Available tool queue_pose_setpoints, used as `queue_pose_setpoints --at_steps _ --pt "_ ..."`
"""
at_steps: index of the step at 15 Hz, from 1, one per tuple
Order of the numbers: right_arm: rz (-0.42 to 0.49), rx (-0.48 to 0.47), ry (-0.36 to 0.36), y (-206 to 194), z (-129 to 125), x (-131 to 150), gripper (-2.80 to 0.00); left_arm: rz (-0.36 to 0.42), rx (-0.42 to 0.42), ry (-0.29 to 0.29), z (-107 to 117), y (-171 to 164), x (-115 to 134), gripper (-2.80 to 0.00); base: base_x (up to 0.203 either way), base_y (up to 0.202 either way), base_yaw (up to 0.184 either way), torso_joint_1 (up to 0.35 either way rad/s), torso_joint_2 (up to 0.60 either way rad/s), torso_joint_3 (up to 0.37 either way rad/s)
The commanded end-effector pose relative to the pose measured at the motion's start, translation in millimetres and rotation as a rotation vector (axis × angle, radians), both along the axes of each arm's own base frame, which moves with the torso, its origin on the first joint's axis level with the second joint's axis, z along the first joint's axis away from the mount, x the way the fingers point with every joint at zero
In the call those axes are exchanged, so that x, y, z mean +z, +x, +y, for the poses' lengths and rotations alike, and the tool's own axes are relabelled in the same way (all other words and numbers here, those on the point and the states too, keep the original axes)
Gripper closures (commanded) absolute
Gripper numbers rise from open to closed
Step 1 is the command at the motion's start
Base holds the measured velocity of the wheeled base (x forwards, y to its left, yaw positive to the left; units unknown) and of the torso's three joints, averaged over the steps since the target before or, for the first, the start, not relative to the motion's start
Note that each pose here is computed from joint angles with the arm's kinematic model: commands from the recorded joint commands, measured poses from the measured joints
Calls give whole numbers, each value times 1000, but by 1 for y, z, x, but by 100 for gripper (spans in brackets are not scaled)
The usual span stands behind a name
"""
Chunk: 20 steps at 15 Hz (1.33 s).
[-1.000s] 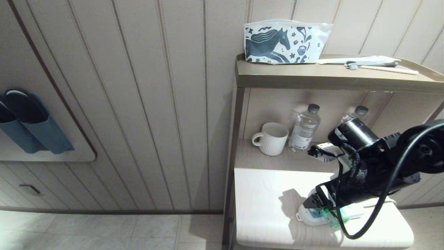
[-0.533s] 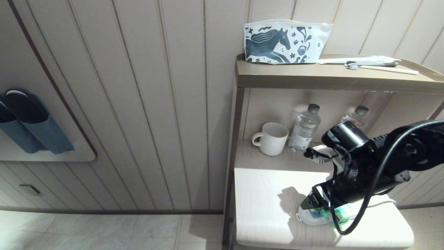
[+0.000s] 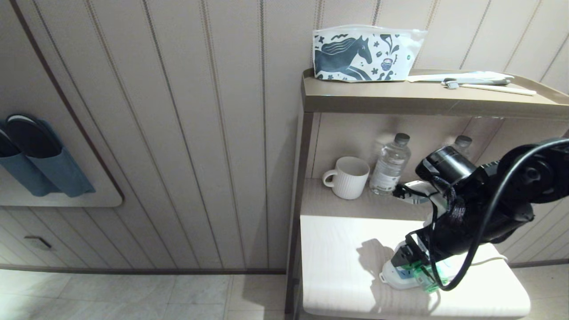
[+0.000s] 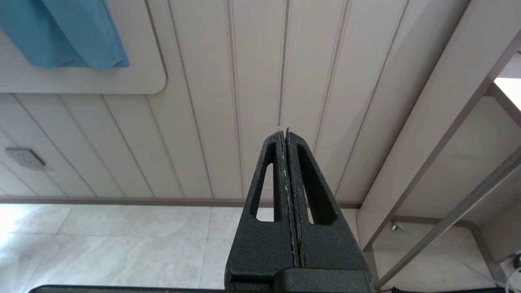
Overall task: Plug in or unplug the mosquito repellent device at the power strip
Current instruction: Hold the socket with your left hand and unplug it with your right hand
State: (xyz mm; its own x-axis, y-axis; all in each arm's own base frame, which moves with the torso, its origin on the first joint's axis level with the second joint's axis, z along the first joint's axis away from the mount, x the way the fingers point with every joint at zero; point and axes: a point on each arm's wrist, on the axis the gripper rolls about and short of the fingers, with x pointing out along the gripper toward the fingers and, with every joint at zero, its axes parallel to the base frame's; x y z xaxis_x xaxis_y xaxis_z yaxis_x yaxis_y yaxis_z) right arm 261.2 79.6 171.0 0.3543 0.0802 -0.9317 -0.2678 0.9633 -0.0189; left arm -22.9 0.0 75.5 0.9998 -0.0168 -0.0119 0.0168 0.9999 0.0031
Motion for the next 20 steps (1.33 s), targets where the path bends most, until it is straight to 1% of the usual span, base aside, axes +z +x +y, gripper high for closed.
queue_pose_setpoints --at_steps 1,6,11,12,17,20 --pt "9 1 -3 -1 0 0 -280 0 0 0 0 0 0 0 0 0 0 0 0 0" --pt "39 8 -14 -1 0 -7 -280 0 0 0 0 0 0 0 0 0 0 0 0 0" --pt "47 5 -16 0 0 -10 -280 0 0 0 0 0 0 0 0 0 0 0 0 0" --pt "57 4 -19 1 0 -13 0 0 0 0 0 0 0 0 0 0 0 0 0 0" --pt "78 1 -24 4 2 -20 0 0 0 0 0 0 0 0 0 0 0 0 0 0" --pt "76 6 -22 4 3 -19 0 -1 1 0 0 0 0 0 0 0 0 0 0 0"
